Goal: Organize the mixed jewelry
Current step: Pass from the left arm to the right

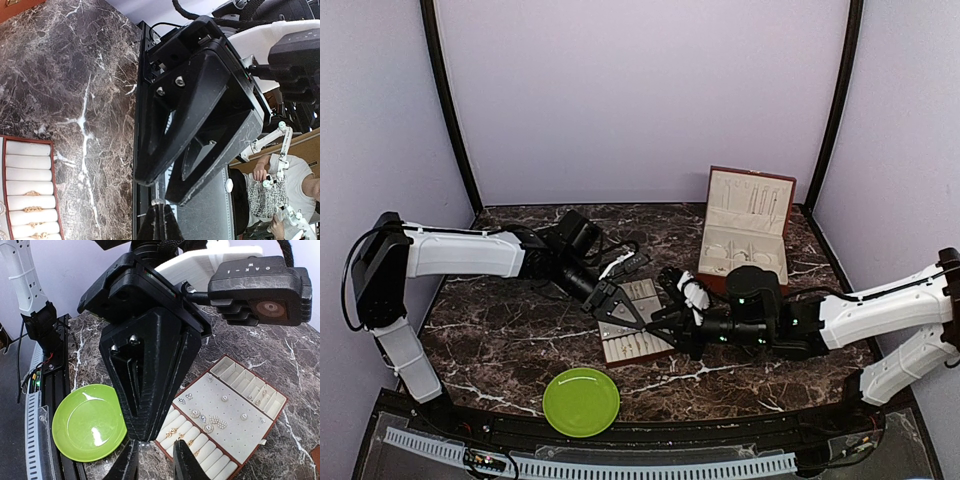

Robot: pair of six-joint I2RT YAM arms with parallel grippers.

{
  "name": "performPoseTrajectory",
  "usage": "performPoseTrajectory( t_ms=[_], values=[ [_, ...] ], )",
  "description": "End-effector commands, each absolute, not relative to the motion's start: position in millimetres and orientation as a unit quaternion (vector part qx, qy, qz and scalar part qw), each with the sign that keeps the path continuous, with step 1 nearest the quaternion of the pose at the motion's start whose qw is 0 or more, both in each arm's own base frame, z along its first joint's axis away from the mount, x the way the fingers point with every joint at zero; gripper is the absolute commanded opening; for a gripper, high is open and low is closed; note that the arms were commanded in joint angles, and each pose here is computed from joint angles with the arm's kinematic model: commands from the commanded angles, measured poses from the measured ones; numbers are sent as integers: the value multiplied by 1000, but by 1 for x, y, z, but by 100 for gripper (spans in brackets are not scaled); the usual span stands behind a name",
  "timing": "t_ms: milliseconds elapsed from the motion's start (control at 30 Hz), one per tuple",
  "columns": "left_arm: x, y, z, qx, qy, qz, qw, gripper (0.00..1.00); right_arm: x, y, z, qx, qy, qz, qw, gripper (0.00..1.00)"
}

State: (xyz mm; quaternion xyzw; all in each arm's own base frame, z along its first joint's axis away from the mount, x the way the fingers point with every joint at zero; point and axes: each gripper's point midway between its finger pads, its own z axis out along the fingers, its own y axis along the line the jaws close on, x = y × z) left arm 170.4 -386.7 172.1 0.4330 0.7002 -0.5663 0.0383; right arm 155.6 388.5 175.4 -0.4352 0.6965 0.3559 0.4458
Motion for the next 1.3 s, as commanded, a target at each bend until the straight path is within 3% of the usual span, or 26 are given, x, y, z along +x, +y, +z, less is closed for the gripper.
performPoseTrajectory(
  t_ms=[0,1000,1267],
  values=[
    [163,-387,195,451,677,-580,47,0,151,391,181,-438,688,367,448,24],
    [162,-386,197,451,675,-582,46,0,149,403,183,-452,680,373,441,17],
    [163,-386,197,451,675,-582,48,0,150,404,181,-453,681,372,438,8]
  ],
)
